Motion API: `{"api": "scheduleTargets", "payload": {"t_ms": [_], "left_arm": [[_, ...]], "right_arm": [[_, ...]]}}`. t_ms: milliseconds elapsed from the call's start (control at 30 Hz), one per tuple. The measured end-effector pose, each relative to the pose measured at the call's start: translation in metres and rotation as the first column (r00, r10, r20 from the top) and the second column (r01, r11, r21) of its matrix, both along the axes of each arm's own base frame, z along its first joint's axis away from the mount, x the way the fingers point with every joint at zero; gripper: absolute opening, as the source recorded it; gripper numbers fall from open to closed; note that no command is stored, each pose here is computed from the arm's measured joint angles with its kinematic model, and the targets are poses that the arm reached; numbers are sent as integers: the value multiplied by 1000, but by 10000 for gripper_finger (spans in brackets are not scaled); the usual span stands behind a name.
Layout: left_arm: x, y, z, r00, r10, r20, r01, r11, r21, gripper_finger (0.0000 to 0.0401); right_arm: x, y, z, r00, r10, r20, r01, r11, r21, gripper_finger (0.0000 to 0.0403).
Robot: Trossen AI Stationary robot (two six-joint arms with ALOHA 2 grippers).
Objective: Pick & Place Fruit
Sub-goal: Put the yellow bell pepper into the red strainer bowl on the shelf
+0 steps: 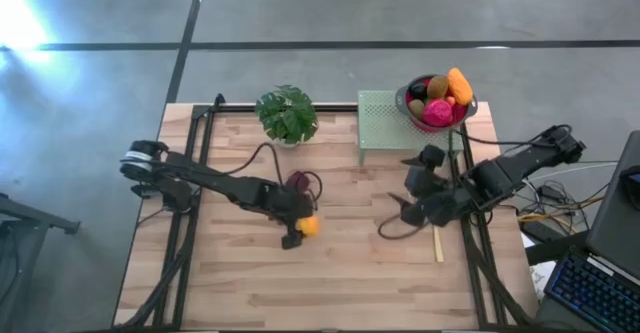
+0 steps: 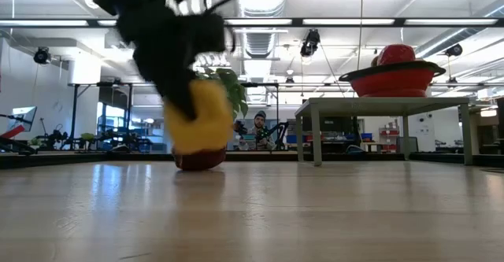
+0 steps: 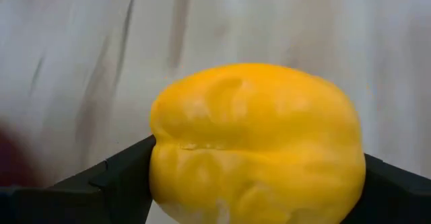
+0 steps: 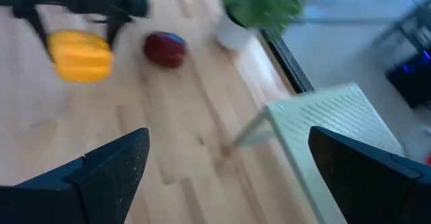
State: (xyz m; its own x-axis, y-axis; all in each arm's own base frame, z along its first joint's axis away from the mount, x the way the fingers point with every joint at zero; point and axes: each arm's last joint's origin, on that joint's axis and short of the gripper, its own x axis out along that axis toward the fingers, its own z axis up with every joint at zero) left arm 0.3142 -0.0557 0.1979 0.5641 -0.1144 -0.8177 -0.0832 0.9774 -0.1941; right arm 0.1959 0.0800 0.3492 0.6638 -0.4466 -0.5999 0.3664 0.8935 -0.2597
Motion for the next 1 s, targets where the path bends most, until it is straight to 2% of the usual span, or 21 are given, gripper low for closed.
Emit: {"api": "scheduleTargets", "payload": {"t_ms": [100, 200, 267, 400, 500, 600, 700, 800, 1000], "left_arm": [[11, -3, 12, 988, 7, 157, 4, 997, -71, 355], [21, -5, 25, 942, 46, 332, 5, 989, -151, 355], [25, -6, 30, 894, 94, 439, 3, 977, -215, 355], [29, -6, 45, 756, 215, 618, 24, 934, -355, 355], [29, -5, 53, 664, 318, 677, 29, 894, -448, 355], [29, -4, 61, 608, 368, 704, 53, 865, -498, 355], [31, -4, 68, 583, 401, 707, 64, 844, -532, 355], [33, -4, 75, 563, 413, 716, 69, 840, -539, 355], [37, -5, 87, 533, 424, 732, 81, 835, -544, 355]], "right_arm": [[2, 15, -8, 994, 101, 26, -101, 995, -20, 400], [1, 34, -17, 978, 199, 65, -197, 980, -36, 400], [0, 45, -24, 963, 251, 99, -247, 968, -50, 400], [-3, 63, -36, 933, 316, 172, -301, 947, -110, 400], [-4, 72, -41, 912, 343, 223, -306, 934, -183, 400], [-1, 74, -42, 900, 349, 260, -280, 922, -267, 400], [4, 78, -44, 888, 370, 274, -272, 902, -336, 400], [12, 83, -45, 886, 380, 267, -255, 878, -405, 400], [31, 98, -49, 926, 330, 181, -190, 826, -531, 400]]}}
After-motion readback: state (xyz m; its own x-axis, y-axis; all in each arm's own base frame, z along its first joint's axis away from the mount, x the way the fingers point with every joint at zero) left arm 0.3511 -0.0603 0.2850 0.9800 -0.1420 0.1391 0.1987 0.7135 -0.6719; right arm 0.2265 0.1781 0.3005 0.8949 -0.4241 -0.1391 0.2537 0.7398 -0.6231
